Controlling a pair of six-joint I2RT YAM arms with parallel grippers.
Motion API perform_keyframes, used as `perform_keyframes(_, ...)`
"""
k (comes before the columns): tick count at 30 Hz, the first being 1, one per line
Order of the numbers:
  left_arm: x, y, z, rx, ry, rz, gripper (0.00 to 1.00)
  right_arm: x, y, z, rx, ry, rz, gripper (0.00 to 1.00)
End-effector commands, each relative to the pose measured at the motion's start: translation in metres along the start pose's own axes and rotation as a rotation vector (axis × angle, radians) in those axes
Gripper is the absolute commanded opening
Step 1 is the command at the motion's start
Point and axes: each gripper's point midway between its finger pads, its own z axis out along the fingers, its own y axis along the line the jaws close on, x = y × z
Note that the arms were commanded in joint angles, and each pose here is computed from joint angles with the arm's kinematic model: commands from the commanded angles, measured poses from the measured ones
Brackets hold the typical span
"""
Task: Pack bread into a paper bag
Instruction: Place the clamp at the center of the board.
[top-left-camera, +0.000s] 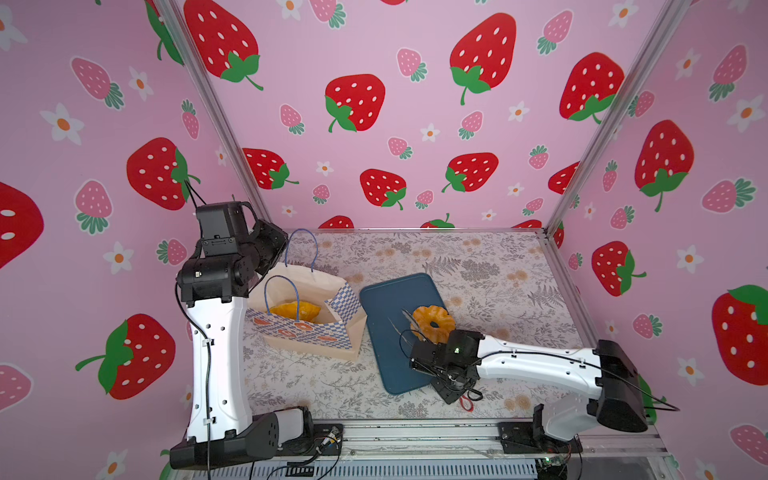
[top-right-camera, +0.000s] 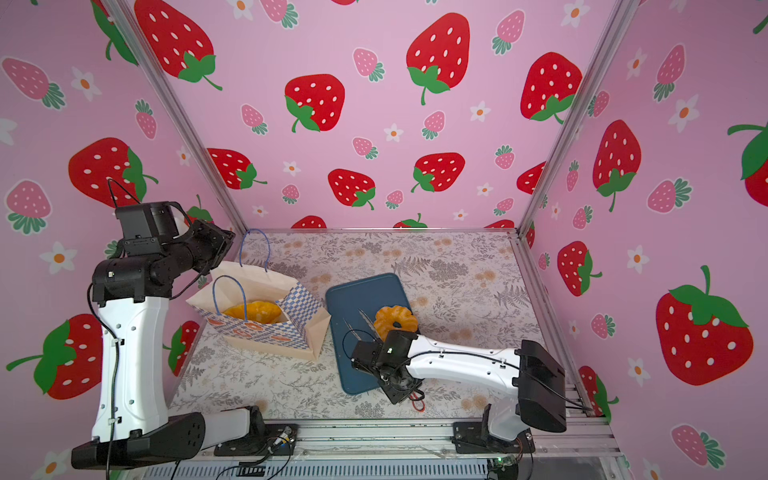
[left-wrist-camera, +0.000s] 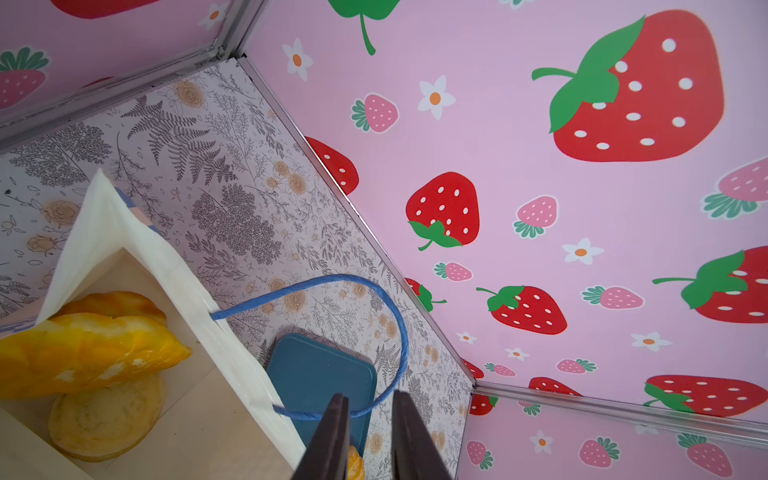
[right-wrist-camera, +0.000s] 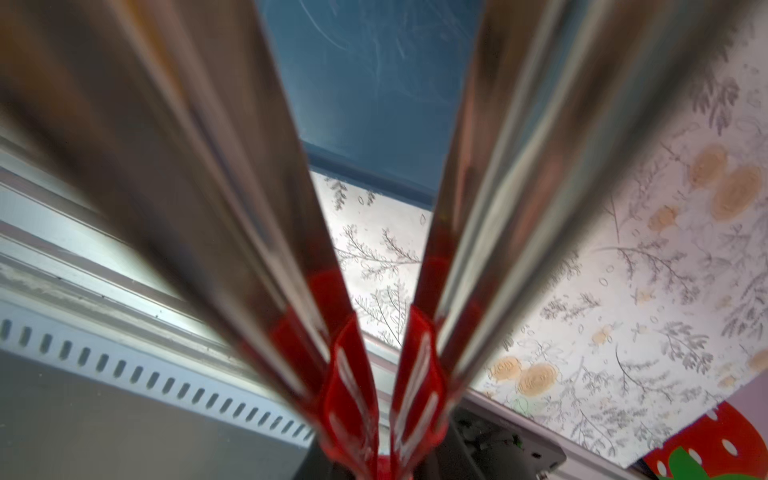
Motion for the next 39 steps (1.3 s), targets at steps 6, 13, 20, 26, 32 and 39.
perform_keyframes(6,0.0,-0.01,0.012,0.045,0.023,0.004,0.24,0.038,-0.054,0.002,0.301,0.241,-0.011,0.04)
perform_keyframes(13,-0.003,-0.014,0.013,0.05,0.021,0.013,0.24,0.045,-0.035,0.025,0.129,0.22,0.235,0.0)
perform_keyframes(20,-0.004,-0.02,0.02,0.064,0.041,0.008,0.24,0.044,-0.053,0.028,0.064,0.185,0.447,0.0)
perform_keyframes(26,-0.004,-0.02,0.021,0.064,0.044,0.016,0.24,0.023,-0.075,0.064,-0.221,0.166,0.826,0.0)
perform_keyframes(32,-0.005,-0.024,0.021,0.078,0.046,0.019,0.24,-0.012,-0.093,0.096,-0.166,0.231,0.767,0.0)
perform_keyframes(39,-0.006,-0.023,0.025,0.067,0.051,0.033,0.24,-0.034,-0.097,0.131,-0.171,0.272,0.747,0.02)
